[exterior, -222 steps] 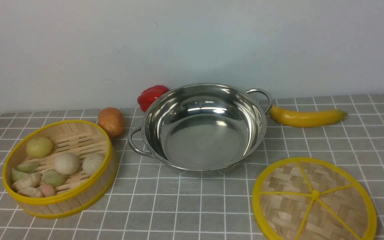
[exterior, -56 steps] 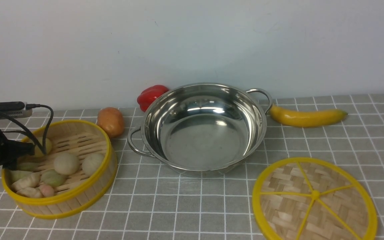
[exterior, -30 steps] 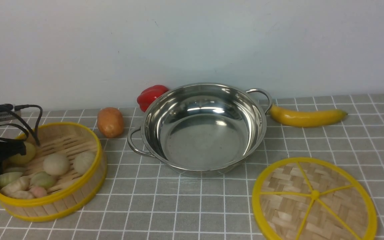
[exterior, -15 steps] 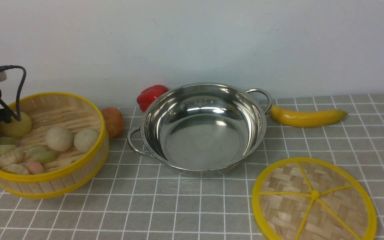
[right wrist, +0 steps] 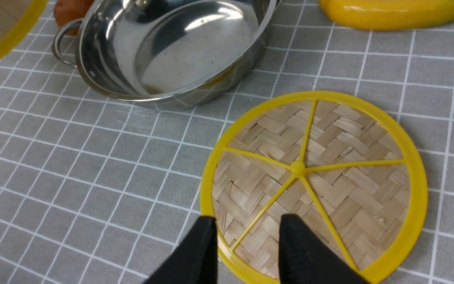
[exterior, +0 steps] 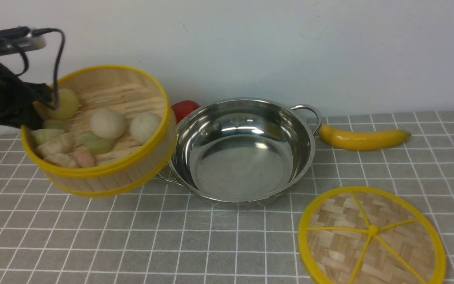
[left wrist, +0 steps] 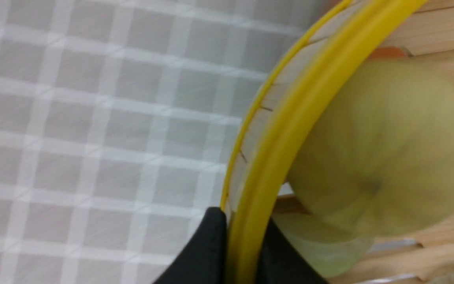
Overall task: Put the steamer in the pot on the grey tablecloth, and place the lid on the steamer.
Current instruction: 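Place the bamboo steamer basket with dumplings into the steel pot with the left gripper, then move the gripper down to the bamboo steamer lid and grasp its center knob, then place the bamboo steamer lid onto the steamer basket in the pot with the right gripper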
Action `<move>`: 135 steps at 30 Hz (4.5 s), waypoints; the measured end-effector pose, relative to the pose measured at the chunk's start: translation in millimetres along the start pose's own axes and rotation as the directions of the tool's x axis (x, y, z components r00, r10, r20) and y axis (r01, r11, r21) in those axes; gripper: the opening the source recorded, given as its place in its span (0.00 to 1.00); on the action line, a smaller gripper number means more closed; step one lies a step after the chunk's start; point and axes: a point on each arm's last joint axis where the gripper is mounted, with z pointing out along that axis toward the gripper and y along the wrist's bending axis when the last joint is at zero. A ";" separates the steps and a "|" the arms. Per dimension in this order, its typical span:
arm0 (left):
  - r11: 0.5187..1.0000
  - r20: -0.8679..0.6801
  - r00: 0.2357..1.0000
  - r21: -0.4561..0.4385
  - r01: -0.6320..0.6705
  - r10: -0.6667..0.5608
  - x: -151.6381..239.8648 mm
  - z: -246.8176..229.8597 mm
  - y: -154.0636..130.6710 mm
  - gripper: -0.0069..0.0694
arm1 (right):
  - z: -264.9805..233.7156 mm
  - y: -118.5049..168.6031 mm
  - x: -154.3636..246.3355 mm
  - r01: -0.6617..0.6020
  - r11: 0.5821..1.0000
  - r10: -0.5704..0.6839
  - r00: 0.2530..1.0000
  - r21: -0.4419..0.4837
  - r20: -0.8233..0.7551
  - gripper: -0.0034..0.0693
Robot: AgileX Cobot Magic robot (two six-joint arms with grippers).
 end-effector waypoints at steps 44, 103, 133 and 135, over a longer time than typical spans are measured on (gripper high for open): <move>0.972 -0.088 0.973 0.114 -0.205 0.215 -26.8 176.6 -162.5 0.19 | -0.3 1.7 7.0 -0.010 1.000 0.009 0.997 -0.018 -0.077 0.38; 0.873 0.713 0.650 0.111 -0.475 0.263 220.1 -185.3 -123.1 0.06 | 201.2 -3.3 -55.0 0.185 0.966 -0.056 0.829 0.179 -0.557 0.38; 0.873 0.733 0.649 0.164 -0.460 0.204 256.2 -176.5 -110.8 0.06 | 218.5 -12.0 -39.0 0.224 0.953 0.008 0.649 0.202 -0.761 0.24; 0.873 0.733 0.649 0.164 -0.460 0.204 256.2 -176.5 -110.8 0.06 | 205.4 -2.9 -58.3 0.222 0.956 -0.013 0.687 0.193 -0.727 0.24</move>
